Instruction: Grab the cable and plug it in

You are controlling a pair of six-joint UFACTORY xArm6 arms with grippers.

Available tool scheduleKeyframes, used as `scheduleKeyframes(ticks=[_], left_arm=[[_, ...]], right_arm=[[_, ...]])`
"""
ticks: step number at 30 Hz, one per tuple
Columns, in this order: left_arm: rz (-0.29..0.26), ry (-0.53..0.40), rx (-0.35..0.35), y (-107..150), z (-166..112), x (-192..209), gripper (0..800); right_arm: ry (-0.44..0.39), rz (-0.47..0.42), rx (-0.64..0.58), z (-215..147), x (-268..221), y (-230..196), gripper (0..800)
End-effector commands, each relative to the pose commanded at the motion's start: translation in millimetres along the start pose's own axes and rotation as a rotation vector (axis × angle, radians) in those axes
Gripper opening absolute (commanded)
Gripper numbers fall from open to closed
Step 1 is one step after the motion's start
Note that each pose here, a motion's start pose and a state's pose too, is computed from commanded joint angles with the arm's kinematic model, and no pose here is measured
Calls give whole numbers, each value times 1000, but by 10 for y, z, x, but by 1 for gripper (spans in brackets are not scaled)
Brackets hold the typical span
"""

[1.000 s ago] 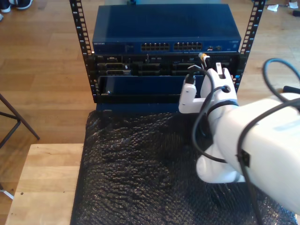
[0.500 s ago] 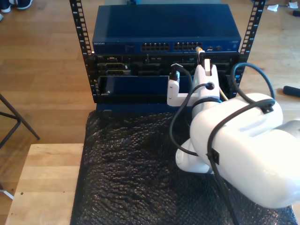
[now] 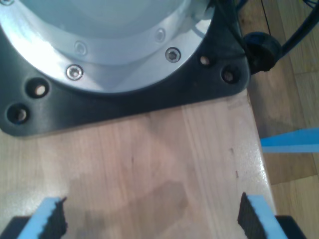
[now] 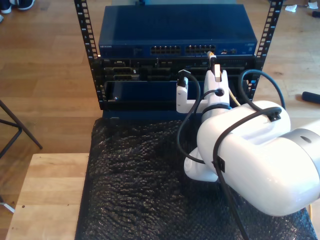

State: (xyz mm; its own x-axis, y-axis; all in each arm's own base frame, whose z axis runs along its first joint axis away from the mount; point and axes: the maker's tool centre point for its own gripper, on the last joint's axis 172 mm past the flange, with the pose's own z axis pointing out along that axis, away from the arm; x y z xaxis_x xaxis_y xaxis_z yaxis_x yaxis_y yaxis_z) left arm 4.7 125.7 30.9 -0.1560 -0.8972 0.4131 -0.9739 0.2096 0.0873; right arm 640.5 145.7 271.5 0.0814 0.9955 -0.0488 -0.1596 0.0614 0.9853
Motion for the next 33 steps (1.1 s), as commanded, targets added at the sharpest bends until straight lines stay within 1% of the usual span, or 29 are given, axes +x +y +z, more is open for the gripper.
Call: scheduleKeyframes(ticks=[16,33], left_arm=[[0,0,0,0,0,0,800],[0,0,0,0,0,0,800]], right_arm=[[-25,7,-20,138,-107,17,0],[-37,-3,-8,162,-179,-69,0]])
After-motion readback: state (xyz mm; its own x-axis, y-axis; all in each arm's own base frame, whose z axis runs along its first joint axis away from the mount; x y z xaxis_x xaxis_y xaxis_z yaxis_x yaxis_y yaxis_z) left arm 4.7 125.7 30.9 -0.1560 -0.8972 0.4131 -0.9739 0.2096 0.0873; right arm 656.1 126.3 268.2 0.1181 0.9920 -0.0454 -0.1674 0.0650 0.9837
